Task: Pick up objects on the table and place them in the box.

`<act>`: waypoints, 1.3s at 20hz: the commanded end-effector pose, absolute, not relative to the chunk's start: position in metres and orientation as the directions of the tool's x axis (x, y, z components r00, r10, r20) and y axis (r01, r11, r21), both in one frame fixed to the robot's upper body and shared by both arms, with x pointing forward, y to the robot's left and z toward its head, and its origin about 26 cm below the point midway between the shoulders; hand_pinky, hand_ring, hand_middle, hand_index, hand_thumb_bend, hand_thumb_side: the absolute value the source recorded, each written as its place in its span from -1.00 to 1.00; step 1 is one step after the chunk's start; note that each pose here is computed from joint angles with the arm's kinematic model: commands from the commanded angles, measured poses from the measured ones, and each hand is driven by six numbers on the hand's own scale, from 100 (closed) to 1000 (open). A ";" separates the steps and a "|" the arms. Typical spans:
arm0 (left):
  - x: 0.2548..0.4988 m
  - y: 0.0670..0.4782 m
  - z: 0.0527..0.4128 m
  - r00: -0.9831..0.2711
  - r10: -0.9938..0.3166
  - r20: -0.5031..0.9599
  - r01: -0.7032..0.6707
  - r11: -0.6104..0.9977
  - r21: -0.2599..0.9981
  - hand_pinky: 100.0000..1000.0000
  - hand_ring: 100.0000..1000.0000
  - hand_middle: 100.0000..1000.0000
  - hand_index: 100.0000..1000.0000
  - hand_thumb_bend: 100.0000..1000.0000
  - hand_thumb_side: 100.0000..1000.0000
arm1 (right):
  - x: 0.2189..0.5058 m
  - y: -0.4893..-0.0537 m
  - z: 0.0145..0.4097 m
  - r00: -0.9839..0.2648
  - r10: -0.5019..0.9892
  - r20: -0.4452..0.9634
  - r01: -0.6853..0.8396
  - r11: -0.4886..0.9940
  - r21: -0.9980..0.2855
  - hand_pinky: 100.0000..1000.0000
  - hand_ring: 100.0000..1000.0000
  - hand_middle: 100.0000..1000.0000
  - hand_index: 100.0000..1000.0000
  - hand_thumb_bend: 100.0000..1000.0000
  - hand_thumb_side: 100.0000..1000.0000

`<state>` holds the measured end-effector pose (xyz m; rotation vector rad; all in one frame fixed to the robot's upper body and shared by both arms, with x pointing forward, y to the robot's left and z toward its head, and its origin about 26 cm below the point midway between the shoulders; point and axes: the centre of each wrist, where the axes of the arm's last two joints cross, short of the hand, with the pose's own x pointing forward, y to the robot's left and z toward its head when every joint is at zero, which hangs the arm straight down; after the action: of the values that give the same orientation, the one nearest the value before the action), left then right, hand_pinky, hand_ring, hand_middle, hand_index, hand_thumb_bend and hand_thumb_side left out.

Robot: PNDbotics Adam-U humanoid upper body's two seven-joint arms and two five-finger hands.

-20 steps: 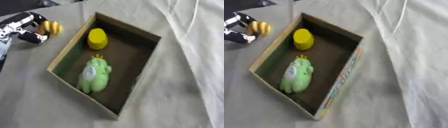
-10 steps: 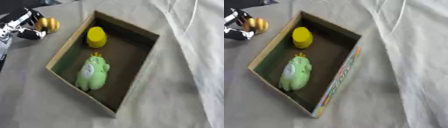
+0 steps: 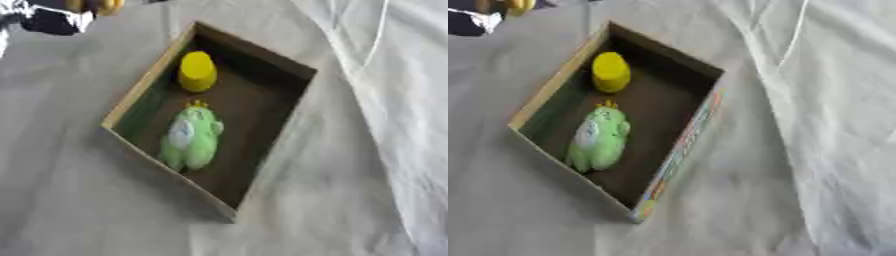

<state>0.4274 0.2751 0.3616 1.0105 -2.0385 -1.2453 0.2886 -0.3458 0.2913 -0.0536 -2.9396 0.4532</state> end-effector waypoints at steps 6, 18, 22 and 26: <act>0.383 0.159 0.369 -0.760 -0.647 -0.054 -0.363 0.355 0.862 0.21 0.12 -0.01 0.00 -1.00 -0.90 | 0.279 -0.357 0.306 -0.992 0.090 0.091 0.062 0.960 -0.272 0.68 0.88 0.19 0.60 -1.00 -0.42; 0.389 0.089 0.292 -0.788 -0.608 -0.093 -0.258 0.190 0.947 0.22 0.14 0.02 0.06 -1.00 -0.79 | 0.279 -0.355 0.310 -0.993 0.082 0.083 0.058 0.965 -0.255 0.68 0.87 0.19 0.60 -1.00 -0.45; 0.393 0.085 0.273 -0.795 -0.604 -0.058 -0.194 0.163 0.967 0.22 0.14 0.02 0.07 -1.00 -0.75 | 0.279 -0.355 0.310 -0.993 0.080 0.089 0.056 0.967 -0.250 0.68 0.87 0.19 0.60 -1.00 -0.43; 0.398 0.085 0.255 -0.790 -0.612 -0.031 -0.138 0.129 0.982 0.22 0.14 0.03 0.09 -1.00 -0.76 | 0.279 -0.355 0.309 -0.993 0.081 0.091 0.056 0.967 -0.248 0.68 0.87 0.19 0.60 -1.00 -0.44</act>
<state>0.3988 0.0877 0.2502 0.7140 -2.0266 -1.6907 0.2838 -0.3554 0.2993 -0.0965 -2.9928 0.3446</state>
